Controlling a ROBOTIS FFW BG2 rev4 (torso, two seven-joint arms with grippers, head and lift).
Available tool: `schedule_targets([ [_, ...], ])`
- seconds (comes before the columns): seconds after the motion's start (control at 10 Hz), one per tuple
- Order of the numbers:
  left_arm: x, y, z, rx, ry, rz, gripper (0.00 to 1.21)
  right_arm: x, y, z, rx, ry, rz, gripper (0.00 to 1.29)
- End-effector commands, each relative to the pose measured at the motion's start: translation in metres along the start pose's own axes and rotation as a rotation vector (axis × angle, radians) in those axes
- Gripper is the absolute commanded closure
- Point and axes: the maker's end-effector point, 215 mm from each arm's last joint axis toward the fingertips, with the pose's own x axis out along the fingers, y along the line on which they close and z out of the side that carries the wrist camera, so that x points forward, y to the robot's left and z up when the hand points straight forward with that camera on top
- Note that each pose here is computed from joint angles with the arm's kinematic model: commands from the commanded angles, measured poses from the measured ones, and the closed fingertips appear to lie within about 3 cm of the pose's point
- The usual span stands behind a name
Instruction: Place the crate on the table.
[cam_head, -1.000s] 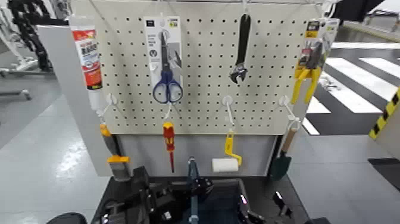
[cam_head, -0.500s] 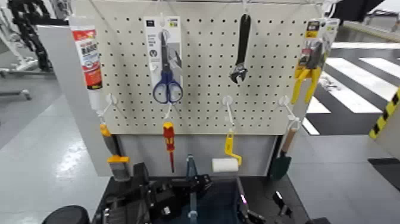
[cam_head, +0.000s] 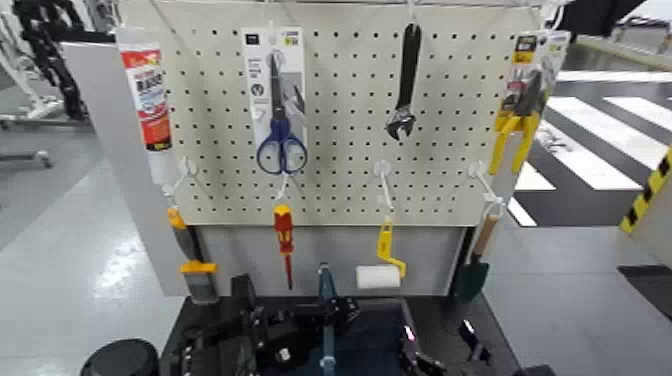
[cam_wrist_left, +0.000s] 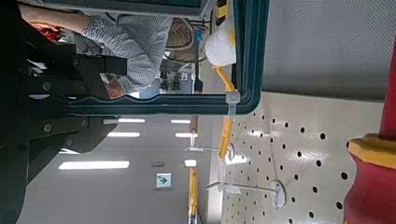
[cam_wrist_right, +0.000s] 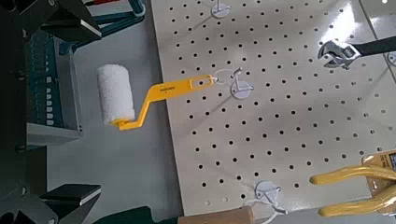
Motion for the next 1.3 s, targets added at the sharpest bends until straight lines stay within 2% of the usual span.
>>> schedule_targets([
  [0.1,-0.001,0.008,0.004,-0.008,-0.004,0.014,1.04,0.000,-0.001,-0.001,0.001,-0.001,0.001,0.15],
  [0.4,0.000,0.009,0.005,-0.006,-0.007,0.017,0.39,0.001,0.000,-0.001,0.002,-0.002,0.002,0.15],
  [0.6,0.002,0.009,0.002,0.014,-0.004,0.003,0.09,0.000,-0.001,0.000,0.004,-0.002,0.000,0.15],
  [0.7,0.003,0.008,-0.001,0.026,0.001,-0.003,0.03,-0.001,-0.001,-0.001,0.004,0.000,0.000,0.15],
  [1.0,-0.011,0.009,0.001,0.088,-0.034,0.015,0.04,0.000,-0.002,-0.001,0.003,-0.001,0.000,0.15],
  [1.3,-0.051,0.021,0.035,0.315,-0.160,0.184,0.11,-0.001,-0.002,0.000,0.005,0.000,-0.002,0.15],
])
